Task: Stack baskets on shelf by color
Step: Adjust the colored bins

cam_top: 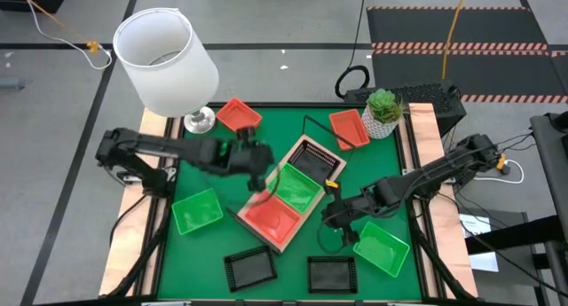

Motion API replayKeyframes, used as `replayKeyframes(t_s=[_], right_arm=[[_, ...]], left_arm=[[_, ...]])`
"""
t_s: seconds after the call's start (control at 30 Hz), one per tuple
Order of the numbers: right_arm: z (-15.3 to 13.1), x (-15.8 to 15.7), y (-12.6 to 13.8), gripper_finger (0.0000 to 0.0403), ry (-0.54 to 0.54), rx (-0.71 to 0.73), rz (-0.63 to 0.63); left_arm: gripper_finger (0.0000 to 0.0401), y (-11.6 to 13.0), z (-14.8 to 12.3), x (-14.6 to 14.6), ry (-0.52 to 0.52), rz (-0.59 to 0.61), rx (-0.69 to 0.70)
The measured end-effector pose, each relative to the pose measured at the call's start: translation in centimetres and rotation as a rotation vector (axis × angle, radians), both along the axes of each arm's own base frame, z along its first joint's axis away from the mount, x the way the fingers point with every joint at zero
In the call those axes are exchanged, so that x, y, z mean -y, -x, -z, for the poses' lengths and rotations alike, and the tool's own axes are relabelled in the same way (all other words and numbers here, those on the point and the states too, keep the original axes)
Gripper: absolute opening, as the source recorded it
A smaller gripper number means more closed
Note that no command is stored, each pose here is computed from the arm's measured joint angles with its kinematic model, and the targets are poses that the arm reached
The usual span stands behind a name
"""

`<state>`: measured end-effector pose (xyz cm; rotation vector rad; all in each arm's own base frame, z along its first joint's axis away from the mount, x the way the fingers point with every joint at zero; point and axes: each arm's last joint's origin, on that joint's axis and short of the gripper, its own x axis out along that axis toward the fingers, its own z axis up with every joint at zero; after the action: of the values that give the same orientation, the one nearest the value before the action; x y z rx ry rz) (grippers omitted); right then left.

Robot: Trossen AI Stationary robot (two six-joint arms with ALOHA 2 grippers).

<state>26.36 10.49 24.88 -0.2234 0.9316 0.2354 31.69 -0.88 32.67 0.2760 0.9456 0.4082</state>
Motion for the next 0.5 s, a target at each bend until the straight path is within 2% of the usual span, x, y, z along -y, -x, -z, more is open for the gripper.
replayKeyframes(t_s=[0.2, 0.5], right_arm=[[0.9, 0.6, 0.6, 0.0000, 0.131, -0.030, 0.089], [4.5, 2.7, 2.1, 0.0000, 0.307, -0.107, 0.148]], left_arm=[[0.0147, -1.3, 3.7, -5.7, 0.133, -0.087, -0.025], [0.0147, -3.6, 8.7, -8.7, 0.186, -0.014, -0.050]])
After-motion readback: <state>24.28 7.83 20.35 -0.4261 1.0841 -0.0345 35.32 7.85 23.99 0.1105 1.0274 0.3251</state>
